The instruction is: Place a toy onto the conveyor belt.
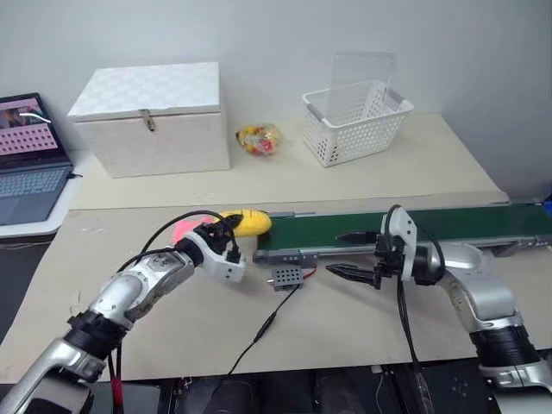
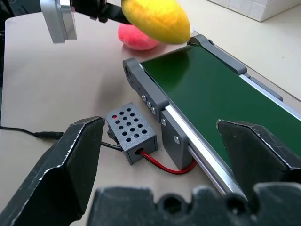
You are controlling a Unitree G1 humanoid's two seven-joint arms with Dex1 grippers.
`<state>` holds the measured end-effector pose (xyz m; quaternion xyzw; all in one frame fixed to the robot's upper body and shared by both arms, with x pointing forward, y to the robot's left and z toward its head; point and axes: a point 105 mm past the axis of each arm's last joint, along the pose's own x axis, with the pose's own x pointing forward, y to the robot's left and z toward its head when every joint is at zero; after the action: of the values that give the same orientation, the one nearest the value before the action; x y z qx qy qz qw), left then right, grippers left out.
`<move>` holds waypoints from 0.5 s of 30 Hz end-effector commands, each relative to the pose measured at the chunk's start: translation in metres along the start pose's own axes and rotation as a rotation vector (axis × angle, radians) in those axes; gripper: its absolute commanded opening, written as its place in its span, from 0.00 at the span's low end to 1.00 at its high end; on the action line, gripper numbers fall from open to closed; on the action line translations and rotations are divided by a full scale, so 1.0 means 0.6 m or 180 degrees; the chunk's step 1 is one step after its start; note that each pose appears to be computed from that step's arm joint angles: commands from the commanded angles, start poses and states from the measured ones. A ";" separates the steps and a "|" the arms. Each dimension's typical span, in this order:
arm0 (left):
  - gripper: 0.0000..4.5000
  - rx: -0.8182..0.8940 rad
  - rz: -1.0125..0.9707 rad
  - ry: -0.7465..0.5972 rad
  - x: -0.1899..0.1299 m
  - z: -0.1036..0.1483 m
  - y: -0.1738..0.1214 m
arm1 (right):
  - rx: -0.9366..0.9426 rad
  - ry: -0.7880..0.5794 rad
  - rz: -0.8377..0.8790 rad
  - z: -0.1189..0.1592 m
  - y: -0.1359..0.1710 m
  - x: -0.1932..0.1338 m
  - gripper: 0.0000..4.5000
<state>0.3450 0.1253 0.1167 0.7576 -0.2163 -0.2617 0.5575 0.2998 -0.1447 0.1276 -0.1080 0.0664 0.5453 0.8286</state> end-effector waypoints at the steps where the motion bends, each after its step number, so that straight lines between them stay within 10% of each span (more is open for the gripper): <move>1: 0.34 0.0059 0.0094 -0.0184 0.011 0.014 0.008 | -0.0099 -0.0179 -0.0046 0.025 0.001 -0.004 1.00; 4: 0.34 0.0023 0.0042 -0.0220 0.016 0.017 -0.002 | -0.0098 -0.0205 -0.0067 0.027 0.001 -0.004 1.00; 12: 0.93 -0.0199 -0.0179 -0.0122 0.026 0.007 -0.024 | -0.0114 -0.0236 -0.0119 0.032 -0.003 -0.005 1.00; 15: 0.93 -0.0264 -0.0237 -0.0082 0.025 0.002 -0.026 | -0.0099 -0.0239 -0.0101 0.032 -0.003 -0.005 1.00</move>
<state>0.3527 0.1185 0.0910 0.7407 -0.1857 -0.3081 0.5674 0.3005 -0.1434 0.1309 -0.1031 0.0544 0.5342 0.8373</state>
